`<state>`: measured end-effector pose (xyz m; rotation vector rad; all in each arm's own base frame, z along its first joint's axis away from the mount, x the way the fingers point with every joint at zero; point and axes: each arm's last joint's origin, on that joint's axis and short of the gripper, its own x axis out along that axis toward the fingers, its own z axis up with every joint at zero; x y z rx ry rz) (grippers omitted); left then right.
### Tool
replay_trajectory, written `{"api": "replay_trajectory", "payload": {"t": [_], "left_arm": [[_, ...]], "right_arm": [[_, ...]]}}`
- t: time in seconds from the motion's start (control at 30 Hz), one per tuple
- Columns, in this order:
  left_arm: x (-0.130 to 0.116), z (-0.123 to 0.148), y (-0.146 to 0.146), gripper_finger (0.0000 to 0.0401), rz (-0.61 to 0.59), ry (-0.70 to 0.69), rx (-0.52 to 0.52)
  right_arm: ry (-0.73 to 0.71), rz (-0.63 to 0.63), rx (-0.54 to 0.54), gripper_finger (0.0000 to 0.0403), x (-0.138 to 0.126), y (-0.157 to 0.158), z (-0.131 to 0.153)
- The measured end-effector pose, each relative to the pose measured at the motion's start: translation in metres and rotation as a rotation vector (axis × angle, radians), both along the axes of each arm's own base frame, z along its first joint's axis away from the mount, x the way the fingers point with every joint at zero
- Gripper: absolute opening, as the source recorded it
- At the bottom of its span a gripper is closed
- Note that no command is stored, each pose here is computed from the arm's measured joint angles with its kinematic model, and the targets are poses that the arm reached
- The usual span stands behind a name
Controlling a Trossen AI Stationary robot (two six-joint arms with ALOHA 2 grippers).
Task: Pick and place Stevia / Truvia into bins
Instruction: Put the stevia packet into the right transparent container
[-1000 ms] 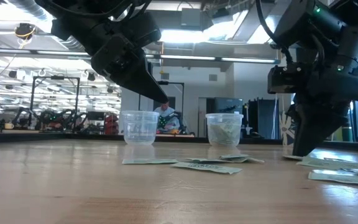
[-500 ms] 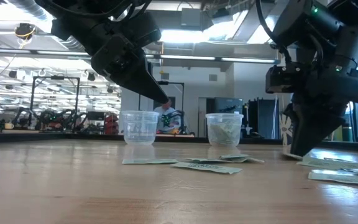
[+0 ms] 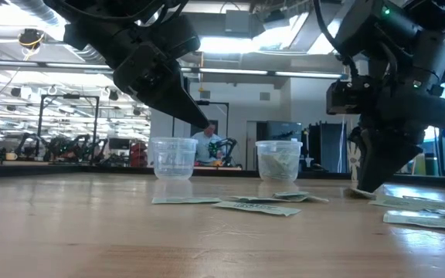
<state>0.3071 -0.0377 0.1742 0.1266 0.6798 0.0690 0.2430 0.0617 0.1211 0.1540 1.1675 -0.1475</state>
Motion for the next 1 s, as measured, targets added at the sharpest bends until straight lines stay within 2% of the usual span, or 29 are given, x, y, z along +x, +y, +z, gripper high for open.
{"api": "replay_trajectory", "payload": {"t": [0.17,0.43,0.6,0.73,0.9,1.0], "left_arm": [[0.000,0.000,0.000,0.0088,0.000,0.000,0.000],[0.000,0.000,0.000,0.0088,0.000,0.001,0.000],[0.000,0.000,0.000,0.0088,0.000,0.000,-0.001],[0.000,0.000,0.000,0.0088,0.000,0.000,-0.001],[0.000,0.000,0.000,0.0088,0.001,0.001,-0.001],[0.000,0.000,0.000,0.0088,0.001,0.000,-0.001]], "right_arm": [[0.023,0.032,-0.035,0.0002,0.017,-0.001,0.023],[0.029,0.004,-0.205,0.0003,0.045,-0.023,0.078],[0.018,-0.028,-0.340,0.0004,0.059,-0.059,0.114],[0.007,-0.030,-0.397,0.0004,0.065,-0.096,0.133],[0.002,-0.120,-0.444,0.0004,0.060,-0.148,0.139],[-0.009,-0.191,-0.429,0.0004,0.054,-0.173,0.135]]}}
